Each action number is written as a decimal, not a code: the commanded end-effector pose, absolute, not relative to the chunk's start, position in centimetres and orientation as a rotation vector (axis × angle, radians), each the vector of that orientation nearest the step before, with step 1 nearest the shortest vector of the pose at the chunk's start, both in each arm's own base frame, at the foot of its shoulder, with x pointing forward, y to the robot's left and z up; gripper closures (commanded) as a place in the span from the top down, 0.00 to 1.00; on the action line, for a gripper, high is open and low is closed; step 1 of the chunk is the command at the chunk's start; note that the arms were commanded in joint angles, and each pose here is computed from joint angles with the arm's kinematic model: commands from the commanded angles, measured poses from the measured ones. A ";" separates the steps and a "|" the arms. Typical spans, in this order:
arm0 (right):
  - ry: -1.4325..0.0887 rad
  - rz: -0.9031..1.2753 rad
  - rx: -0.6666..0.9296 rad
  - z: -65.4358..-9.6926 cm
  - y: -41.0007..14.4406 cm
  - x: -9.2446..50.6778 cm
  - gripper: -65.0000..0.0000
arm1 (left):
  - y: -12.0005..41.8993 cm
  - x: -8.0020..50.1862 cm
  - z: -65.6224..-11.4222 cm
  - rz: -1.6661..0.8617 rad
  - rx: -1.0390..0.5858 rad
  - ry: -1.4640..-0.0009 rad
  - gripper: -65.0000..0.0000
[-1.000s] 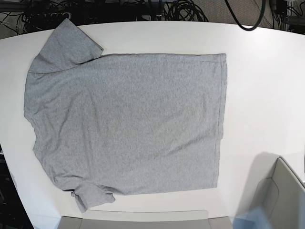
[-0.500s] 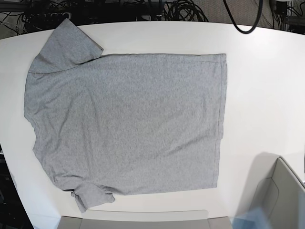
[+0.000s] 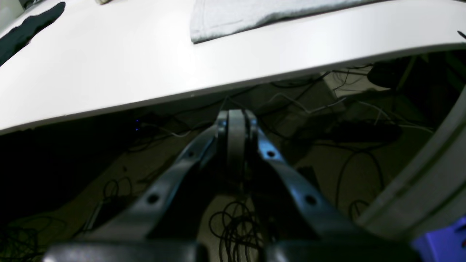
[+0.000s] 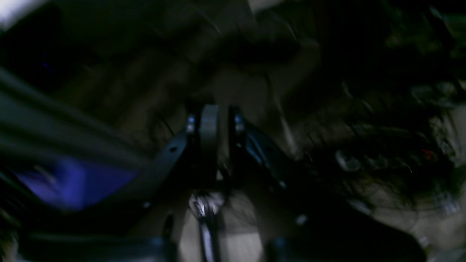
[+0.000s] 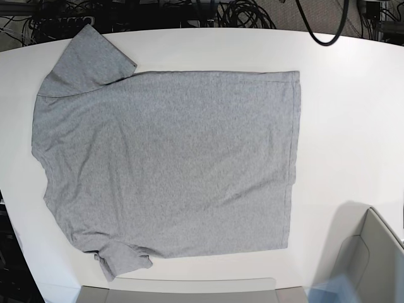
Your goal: Fold the T-shirt properly
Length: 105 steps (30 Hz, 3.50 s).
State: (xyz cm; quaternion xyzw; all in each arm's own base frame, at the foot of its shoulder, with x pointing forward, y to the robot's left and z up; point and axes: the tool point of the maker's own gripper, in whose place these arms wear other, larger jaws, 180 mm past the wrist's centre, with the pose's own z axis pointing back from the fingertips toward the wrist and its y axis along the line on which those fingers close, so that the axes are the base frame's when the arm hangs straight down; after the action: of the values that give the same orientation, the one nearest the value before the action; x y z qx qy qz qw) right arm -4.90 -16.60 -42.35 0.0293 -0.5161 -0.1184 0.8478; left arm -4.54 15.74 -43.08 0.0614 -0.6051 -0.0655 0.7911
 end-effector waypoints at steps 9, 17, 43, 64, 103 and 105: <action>-1.139 -0.390 0.153 -34.7 -20.5 -0.8 0.14 | 15.9 -5.7 -42.3 -0.148 0.136 -1.303 0.15; -1.060 -0.465 0.198 -34.8 -25.2 1.8 0.31 | 15.9 -5.7 -42.3 -0.148 0.136 -1.303 0.19; -1.011 -0.563 0.135 -38.3 -33.2 7.9 0.34 | 17.7 -5.6 -42.1 -0.146 0.202 -1.302 0.19; -0.887 -0.575 0.229 -42.5 -30.8 11.5 0.34 | 17.6 -5.6 -42.2 -0.141 0.205 -1.304 0.19; -0.848 -0.469 0.343 -44.3 -23.7 10.2 0.34 | 20.0 7.0 -35.1 0.139 0.239 -1.352 0.39; -0.850 -0.467 0.338 -44.3 -23.9 10.2 0.34 | 20.8 7.8 -36.2 0.258 0.197 -1.220 0.42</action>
State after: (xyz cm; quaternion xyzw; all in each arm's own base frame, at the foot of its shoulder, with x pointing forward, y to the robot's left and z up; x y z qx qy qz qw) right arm 12.28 -23.04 -42.28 0.1954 -0.4554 -0.2191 0.8405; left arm 7.96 20.62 -37.19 0.0861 -0.5544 0.1310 0.8174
